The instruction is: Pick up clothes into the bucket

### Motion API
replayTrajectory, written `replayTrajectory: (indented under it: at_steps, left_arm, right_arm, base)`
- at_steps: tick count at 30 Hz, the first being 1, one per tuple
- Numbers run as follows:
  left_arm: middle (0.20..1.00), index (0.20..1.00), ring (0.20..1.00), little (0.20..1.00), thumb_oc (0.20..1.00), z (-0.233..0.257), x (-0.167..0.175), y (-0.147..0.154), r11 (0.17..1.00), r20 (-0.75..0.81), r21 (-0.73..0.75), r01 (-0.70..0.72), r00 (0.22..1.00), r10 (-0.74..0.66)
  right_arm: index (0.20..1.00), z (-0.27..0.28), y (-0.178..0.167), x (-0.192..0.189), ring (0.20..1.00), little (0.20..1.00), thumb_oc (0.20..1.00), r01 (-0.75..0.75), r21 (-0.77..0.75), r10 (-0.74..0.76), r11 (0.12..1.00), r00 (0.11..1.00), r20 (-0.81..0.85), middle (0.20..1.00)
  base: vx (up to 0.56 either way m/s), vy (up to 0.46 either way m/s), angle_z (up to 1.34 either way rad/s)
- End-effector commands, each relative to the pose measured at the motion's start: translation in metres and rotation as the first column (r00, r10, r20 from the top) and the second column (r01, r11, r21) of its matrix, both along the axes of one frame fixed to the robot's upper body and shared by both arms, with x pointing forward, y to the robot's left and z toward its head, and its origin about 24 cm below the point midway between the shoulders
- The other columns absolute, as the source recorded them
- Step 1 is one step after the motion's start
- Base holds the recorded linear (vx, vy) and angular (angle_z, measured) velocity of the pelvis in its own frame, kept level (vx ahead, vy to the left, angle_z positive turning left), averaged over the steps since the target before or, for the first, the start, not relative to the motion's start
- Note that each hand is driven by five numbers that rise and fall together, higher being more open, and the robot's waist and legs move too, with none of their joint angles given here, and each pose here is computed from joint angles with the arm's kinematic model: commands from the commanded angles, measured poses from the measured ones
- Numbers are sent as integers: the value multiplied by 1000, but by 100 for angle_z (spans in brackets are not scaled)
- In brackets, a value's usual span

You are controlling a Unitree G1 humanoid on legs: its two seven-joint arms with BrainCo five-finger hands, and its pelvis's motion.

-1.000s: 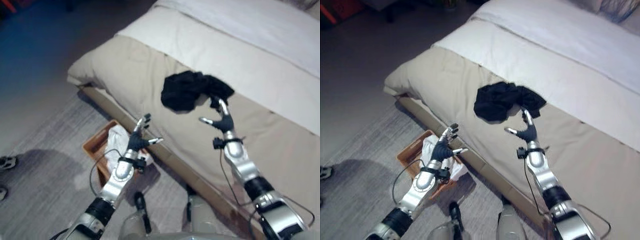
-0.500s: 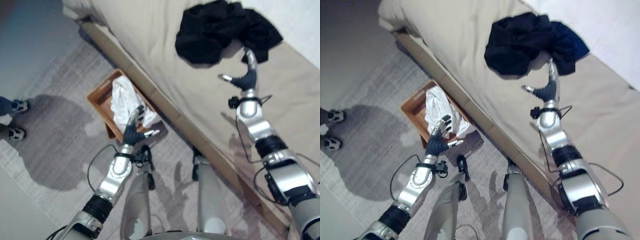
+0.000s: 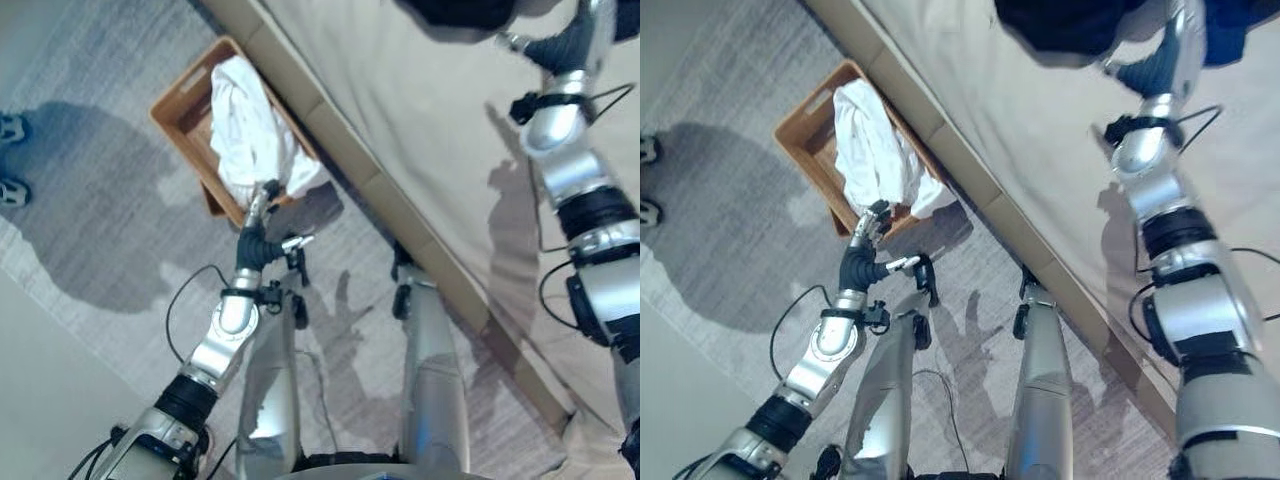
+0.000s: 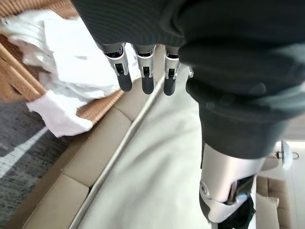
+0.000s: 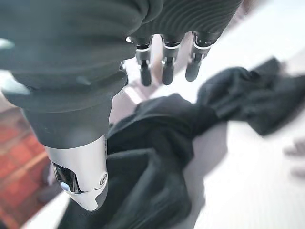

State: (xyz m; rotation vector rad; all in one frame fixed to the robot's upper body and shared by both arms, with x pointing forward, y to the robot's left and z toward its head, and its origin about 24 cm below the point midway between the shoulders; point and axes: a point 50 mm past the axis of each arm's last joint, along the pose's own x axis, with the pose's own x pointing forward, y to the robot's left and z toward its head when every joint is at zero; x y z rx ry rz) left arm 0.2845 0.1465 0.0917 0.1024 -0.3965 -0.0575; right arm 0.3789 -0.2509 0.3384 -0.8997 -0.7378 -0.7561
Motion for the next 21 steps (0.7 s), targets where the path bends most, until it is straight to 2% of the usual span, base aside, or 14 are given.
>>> replayTrajectory:
  at_steps: [1,7,9,14,16,21]
  left_arm:
    - [1000,1000,1000,1000,1000,11,-13,7,1000,93,10,-16,996,15]
    - [1000,1000,1000,1000,1000,15,-12,8,1000,107,27,-14,994,11]
    - [1000,1000,1000,1000,1000,14,-12,8,1000,99,27,-2,995,0]
    - [1000,1000,1000,1000,1000,13,-12,12,1000,88,29,1,996,-4]
    - [1000,1000,1000,1000,1000,13,-12,11,1000,90,28,1,996,-4]
    - [1000,1000,1000,1000,1000,12,-13,15,1000,67,1,21,998,-21]
  right_arm:
    - [1000,27,-2,-11,1000,1000,1000,91,-117,-80,989,992,96,1000]
    - [1000,58,0,-15,1000,1000,1000,218,-293,-194,931,975,110,1000]
    - [1000,65,0,-15,1000,1000,1000,267,-396,-255,879,963,84,1000]
    - [1000,72,5,-11,1000,1000,1000,290,-511,-314,809,949,41,1000]
    - [1000,73,5,-12,1000,1000,1000,290,-512,-313,809,949,42,1000]
    - [1000,76,1,-5,1000,1000,1000,239,-491,-331,838,938,-107,1000]
  base:
    - [19,4,5]
    - [10,2,3]
    - [13,4,4]
    - [31,0,2]
    - [2,-2,6]
    - [14,-1,3]
